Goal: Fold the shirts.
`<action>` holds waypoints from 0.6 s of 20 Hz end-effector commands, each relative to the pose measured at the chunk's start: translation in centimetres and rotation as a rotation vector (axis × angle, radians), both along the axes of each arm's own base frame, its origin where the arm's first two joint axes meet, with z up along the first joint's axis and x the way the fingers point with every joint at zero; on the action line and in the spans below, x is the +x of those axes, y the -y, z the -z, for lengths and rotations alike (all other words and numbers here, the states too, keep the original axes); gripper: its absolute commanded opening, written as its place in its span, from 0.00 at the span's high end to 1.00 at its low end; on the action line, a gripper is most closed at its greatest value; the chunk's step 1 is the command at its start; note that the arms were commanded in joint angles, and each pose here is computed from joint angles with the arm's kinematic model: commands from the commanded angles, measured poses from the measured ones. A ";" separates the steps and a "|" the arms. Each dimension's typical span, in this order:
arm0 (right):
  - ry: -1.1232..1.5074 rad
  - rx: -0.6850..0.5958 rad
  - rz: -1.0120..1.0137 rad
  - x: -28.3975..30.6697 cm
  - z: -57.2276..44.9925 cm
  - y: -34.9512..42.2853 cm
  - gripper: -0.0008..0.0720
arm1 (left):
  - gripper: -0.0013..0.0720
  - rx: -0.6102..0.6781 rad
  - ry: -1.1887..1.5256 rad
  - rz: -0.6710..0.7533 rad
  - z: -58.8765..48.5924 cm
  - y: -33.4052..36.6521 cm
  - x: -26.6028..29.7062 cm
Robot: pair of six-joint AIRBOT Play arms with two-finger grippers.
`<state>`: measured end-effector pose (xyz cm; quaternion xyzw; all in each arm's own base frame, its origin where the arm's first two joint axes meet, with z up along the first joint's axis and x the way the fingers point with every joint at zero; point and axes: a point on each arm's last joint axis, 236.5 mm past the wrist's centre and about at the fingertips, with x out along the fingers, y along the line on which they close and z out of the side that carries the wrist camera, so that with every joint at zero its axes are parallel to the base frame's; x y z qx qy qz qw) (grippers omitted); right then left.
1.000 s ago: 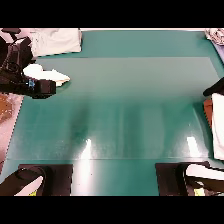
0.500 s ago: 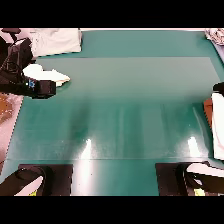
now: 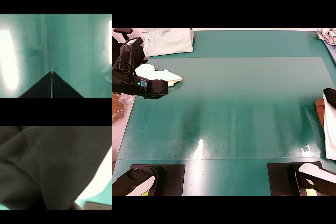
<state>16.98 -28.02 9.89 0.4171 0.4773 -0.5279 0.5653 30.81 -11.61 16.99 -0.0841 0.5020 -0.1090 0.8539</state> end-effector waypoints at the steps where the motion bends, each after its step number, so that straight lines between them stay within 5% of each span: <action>1: -0.237 -0.039 -0.004 -5.9 5.8 0.3 0.93 | 0.94 0.001 0.004 0.001 0.0 0.0 0.1; 2: -0.299 -0.055 -0.016 -7.3 6.8 0.6 0.80 | 0.94 -0.002 0.011 -0.001 -0.1 0.0 0.2; 4: -0.432 -0.043 -0.058 -10.0 7.2 0.4 0.26 | 0.94 -0.009 0.035 -0.004 -0.5 0.1 0.7; 5: -0.467 -0.038 -0.066 -10.8 6.2 0.2 0.10 | 0.94 -0.014 0.052 -0.006 -0.7 0.2 1.0; 8: -0.345 -0.173 -0.055 -8.6 0.1 1.4 0.04 | 0.94 -0.026 0.118 -0.016 -1.6 0.3 2.3; 12: 0.263 -0.507 -0.347 5.2 -11.0 -0.7 0.05 | 0.94 -0.033 0.198 -0.023 -2.9 0.3 3.6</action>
